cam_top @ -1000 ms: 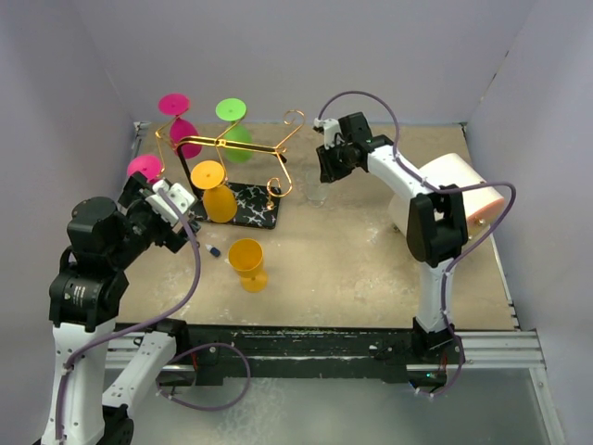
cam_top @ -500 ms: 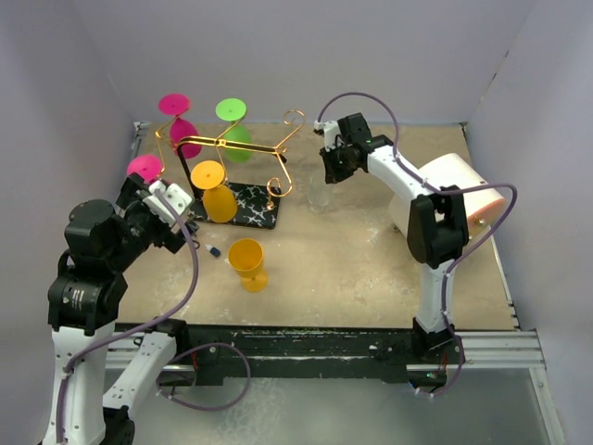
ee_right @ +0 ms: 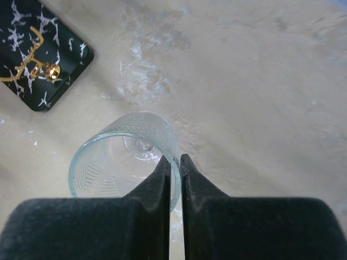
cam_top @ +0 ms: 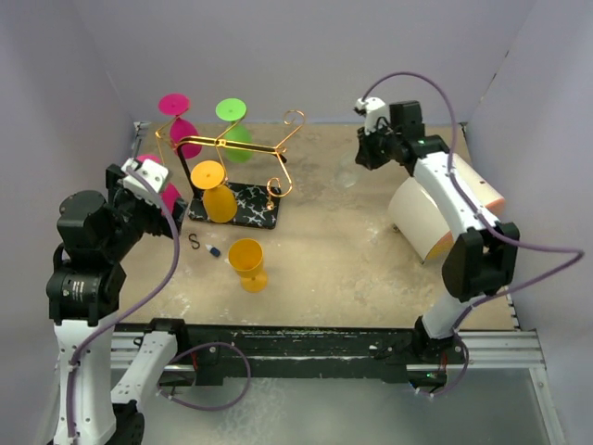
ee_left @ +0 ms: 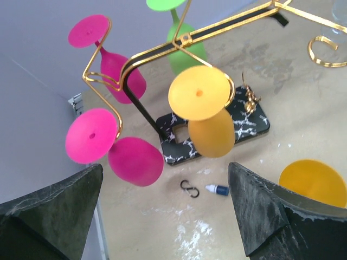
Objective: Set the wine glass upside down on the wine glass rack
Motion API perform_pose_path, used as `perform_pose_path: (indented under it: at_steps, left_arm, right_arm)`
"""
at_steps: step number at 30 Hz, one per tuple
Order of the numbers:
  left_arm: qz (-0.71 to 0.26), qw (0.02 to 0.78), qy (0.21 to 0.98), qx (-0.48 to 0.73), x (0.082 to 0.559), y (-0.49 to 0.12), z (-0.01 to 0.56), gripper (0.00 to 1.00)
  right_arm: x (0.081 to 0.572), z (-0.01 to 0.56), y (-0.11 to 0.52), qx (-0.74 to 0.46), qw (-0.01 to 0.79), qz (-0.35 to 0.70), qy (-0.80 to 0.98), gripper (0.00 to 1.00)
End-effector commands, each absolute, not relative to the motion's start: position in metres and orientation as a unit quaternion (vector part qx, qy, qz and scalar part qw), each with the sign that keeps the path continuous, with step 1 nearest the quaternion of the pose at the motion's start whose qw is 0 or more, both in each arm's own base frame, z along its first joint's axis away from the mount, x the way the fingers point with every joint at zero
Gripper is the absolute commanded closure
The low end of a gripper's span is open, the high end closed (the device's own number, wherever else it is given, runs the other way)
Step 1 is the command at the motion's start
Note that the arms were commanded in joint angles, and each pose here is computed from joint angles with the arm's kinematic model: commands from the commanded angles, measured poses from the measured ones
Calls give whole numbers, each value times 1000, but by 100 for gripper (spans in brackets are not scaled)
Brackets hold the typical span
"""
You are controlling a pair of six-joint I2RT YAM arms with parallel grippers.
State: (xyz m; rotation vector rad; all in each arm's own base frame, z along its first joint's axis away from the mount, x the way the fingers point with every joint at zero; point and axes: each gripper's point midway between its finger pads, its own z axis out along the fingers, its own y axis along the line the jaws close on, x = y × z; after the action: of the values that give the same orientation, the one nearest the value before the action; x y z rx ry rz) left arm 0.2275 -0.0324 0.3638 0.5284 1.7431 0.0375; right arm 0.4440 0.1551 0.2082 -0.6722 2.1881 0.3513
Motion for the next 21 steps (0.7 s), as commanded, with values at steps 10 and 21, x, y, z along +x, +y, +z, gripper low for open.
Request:
perform_pose_path:
  at_steps: [10,21]
  left_arm:
    - [-179,668,702,168,252,-79,460,1]
    - [-315,591,715,201,314,-154,466,2]
  right_arm:
    - [409,404,113,-226,641,197,707,100]
    - [358,476,141,-225,709,298,598,100]
